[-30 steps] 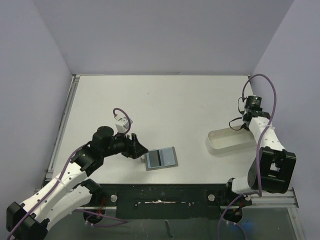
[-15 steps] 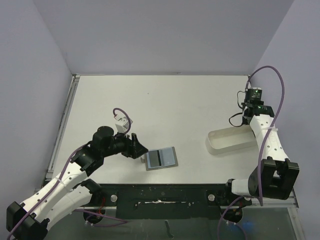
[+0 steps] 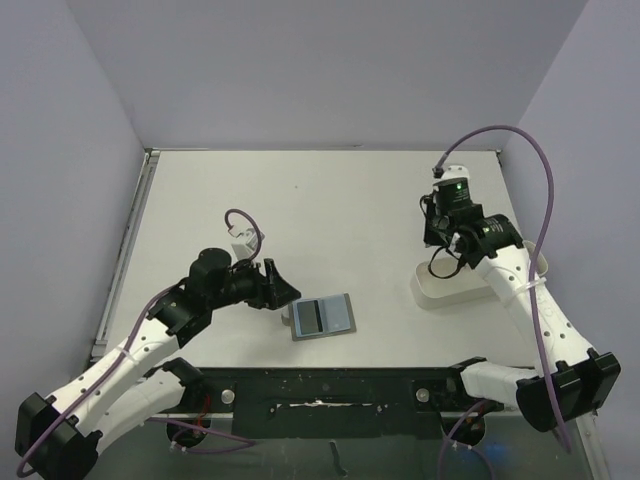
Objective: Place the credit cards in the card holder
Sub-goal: Pick up the credit card from the storage box.
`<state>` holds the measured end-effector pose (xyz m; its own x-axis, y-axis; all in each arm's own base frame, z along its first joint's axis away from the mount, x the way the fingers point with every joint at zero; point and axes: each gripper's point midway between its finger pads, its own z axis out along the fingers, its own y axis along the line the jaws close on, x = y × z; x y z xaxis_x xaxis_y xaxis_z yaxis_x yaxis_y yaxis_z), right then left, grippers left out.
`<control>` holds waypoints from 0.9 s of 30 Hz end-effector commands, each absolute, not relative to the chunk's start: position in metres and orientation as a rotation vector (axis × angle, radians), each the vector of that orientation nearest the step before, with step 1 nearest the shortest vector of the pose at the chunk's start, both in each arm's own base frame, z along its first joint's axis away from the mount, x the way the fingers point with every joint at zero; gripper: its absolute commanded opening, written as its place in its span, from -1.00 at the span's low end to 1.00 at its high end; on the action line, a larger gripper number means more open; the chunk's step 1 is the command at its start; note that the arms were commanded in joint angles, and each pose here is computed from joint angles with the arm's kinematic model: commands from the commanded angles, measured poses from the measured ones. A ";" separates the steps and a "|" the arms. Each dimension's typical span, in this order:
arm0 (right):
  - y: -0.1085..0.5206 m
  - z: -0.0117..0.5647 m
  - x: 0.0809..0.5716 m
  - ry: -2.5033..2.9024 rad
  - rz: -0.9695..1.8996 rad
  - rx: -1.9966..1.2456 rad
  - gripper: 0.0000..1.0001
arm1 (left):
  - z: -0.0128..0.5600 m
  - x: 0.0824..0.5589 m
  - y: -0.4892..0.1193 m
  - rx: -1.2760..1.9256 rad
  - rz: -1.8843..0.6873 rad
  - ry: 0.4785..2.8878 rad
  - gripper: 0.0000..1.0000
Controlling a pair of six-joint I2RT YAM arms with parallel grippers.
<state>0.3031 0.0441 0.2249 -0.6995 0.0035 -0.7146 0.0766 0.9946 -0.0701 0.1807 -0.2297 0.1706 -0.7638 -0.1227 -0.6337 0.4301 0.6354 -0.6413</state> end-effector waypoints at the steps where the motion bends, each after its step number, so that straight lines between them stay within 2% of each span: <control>1: 0.122 0.242 0.296 2.271 0.286 0.018 -1.00 | 0.235 0.201 -0.252 0.144 -1.276 2.009 0.19; 6: 0.205 0.250 0.276 2.178 0.694 -0.135 -1.00 | 0.257 0.207 -0.262 0.034 -1.410 1.937 0.15; 13: 0.282 0.272 0.236 2.048 1.053 -0.317 -1.00 | 0.278 0.209 -0.266 -0.122 -1.596 1.816 0.07; 17: 0.305 0.289 0.216 1.944 1.229 -0.371 -1.00 | 0.288 0.211 -0.262 -0.177 -1.640 1.749 0.06; 27: 0.315 0.296 0.195 1.906 1.360 -0.380 -1.00 | 0.291 0.213 -0.256 -0.205 -1.603 1.751 0.05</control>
<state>0.2037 0.3053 0.2642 -0.7035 0.1257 -0.6995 -0.5638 0.5005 0.6570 0.2093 -0.2594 0.2603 -0.7551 -0.5330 -0.3818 0.2916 0.2485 -0.9237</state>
